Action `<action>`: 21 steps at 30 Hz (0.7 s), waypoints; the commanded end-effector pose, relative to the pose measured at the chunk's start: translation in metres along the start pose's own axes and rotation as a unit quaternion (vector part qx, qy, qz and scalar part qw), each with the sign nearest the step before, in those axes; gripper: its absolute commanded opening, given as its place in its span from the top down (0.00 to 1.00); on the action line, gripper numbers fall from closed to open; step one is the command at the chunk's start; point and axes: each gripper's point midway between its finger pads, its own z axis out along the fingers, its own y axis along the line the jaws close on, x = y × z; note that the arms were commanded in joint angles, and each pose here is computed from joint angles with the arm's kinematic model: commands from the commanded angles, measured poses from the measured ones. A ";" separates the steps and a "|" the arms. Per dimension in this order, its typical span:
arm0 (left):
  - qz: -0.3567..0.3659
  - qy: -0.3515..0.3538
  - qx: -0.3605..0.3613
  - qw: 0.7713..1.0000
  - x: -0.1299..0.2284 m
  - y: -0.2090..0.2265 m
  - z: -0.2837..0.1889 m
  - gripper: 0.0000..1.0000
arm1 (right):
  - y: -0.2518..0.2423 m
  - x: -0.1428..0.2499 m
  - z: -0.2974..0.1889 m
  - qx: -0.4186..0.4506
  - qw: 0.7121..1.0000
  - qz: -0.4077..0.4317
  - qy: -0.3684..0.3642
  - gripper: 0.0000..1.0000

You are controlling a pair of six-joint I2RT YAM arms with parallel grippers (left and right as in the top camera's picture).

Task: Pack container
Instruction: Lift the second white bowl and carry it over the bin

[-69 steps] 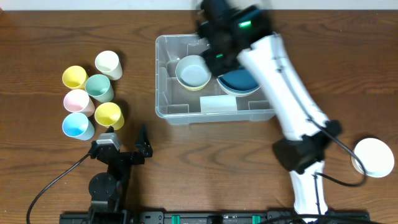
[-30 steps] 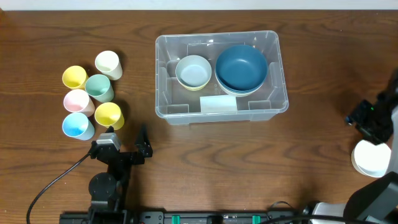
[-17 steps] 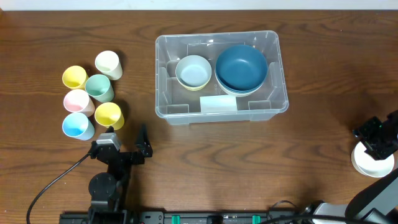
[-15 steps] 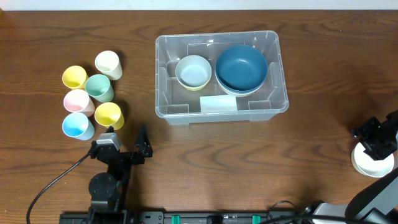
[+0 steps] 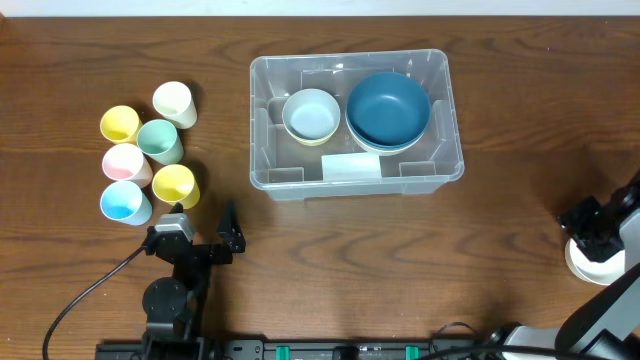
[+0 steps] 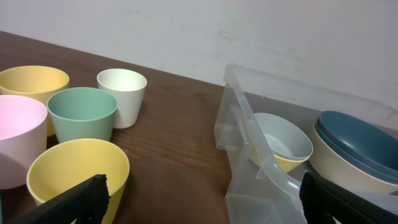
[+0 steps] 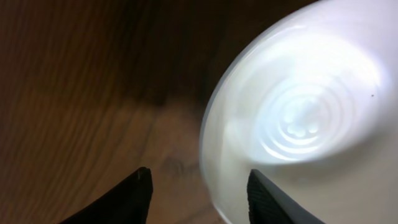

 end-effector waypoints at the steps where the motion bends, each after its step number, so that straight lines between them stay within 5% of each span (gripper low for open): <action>1: 0.006 0.022 -0.008 1.000 0.015 0.005 0.001 0.02 | -0.007 0.005 0.006 0.011 1.000 0.007 -0.004 0.50; 6: 0.006 0.022 -0.008 1.000 0.015 0.005 0.001 0.02 | -0.009 0.010 0.014 0.010 1.000 0.007 -0.006 0.56; 12: 0.006 0.022 -0.008 1.000 0.015 0.005 0.001 0.02 | -0.008 0.013 0.017 0.008 1.000 0.006 -0.004 0.99; 21: 0.006 0.022 -0.008 1.000 0.015 0.005 0.001 0.02 | 0.036 0.010 0.009 -0.070 0.997 -0.027 -0.005 0.99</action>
